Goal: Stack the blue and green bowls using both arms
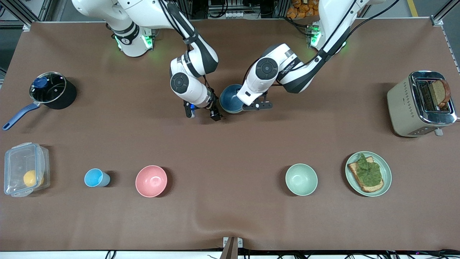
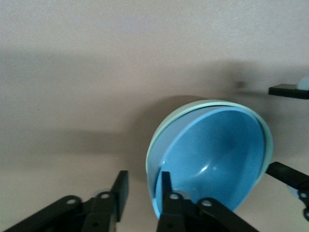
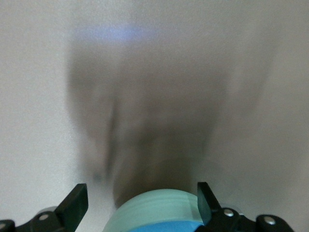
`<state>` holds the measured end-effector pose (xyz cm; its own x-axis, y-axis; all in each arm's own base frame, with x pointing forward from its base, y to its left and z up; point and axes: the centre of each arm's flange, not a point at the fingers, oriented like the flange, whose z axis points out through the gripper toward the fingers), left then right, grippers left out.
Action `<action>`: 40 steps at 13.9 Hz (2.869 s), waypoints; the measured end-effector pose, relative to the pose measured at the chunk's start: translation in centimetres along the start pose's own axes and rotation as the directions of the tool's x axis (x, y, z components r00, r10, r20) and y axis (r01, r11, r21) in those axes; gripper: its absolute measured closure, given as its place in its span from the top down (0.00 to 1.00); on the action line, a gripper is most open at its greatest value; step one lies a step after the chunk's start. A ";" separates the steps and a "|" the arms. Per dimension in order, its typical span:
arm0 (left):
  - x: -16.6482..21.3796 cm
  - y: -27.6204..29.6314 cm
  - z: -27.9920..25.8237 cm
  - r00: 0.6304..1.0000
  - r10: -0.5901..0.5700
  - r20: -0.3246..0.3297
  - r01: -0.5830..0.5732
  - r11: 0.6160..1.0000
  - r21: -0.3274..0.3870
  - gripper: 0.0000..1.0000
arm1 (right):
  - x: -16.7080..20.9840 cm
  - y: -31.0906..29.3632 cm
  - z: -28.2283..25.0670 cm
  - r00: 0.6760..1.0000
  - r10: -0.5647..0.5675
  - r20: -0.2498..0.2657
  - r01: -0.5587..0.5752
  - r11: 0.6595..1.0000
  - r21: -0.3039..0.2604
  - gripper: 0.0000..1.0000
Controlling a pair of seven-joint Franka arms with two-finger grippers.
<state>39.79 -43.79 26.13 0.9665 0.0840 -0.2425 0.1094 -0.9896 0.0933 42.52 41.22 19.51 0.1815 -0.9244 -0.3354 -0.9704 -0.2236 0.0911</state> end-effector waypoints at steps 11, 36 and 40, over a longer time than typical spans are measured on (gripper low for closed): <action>11.6 -4.6 -15.3 0.979 -0.150 -0.135 0.153 0.988 0.012 1.00 | 4.3 -1.5 -2.3 0.995 -0.102 -0.017 0.099 0.989 -0.113 1.00; 15.5 -29.2 -29.8 0.990 -0.135 0.034 0.127 0.977 0.172 1.00 | 38.7 -2.3 -26.2 0.836 -0.549 -0.020 0.503 0.779 -0.374 1.00; 11.1 -26.5 -35.0 0.994 -0.085 -0.065 0.094 0.983 0.157 1.00 | 43.2 -1.6 -28.9 0.775 -0.631 0.029 0.603 0.725 -0.332 1.00</action>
<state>55.72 -12.59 54.73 0.9668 0.1752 -0.1861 0.1623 -0.9833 -0.0829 56.54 -7.34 32.00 0.7487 -0.5661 -0.3450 -0.5413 -0.8225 0.1749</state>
